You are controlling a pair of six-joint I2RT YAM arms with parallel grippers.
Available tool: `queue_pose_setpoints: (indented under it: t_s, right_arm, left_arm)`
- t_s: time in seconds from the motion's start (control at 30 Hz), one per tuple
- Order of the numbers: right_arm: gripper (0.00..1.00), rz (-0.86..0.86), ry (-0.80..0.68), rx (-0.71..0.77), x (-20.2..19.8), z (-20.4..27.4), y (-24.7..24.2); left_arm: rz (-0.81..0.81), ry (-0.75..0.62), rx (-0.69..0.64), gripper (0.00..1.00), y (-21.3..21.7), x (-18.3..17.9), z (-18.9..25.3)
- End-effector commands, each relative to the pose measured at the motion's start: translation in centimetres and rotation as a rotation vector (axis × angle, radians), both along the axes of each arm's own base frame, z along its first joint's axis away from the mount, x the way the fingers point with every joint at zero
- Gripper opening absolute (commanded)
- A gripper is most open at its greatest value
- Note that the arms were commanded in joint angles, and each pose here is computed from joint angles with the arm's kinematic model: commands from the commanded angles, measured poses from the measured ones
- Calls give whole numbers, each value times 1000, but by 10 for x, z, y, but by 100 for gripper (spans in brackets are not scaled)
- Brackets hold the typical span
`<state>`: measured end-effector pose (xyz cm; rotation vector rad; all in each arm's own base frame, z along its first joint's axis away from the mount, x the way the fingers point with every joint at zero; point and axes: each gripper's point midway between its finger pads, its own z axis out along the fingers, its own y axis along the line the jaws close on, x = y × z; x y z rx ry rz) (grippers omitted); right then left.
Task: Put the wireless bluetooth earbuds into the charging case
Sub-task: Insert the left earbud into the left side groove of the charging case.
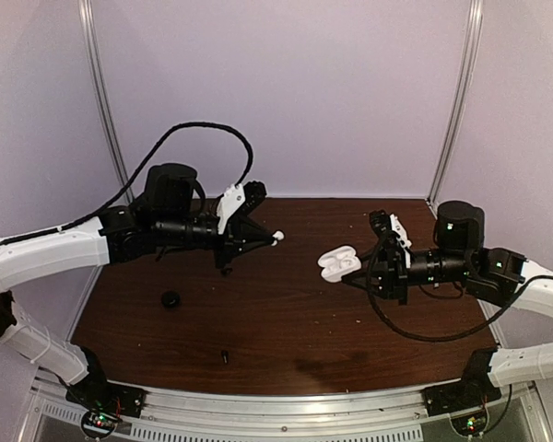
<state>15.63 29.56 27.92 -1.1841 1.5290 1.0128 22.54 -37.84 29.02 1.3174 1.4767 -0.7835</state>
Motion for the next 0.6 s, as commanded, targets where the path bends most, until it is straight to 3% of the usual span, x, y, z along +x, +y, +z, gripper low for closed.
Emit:
queue_pose_setpoints:
  t_s: [0.0, 0.3, 0.57]
  right_arm:
    - [0, 18, -35, 27, 0, 16, 2]
    - [0, 42, -33, 27, 0, 16, 7]
    - [0, 68, -31, 19, 0, 14, 11]
  left_arm:
    - [-106, -68, -74, 0, 2, -21, 31]
    - [-289, -101, -43, 0, -18, -70, 40]
    - [-342, -101, -16, 0, -34, -92, 35]
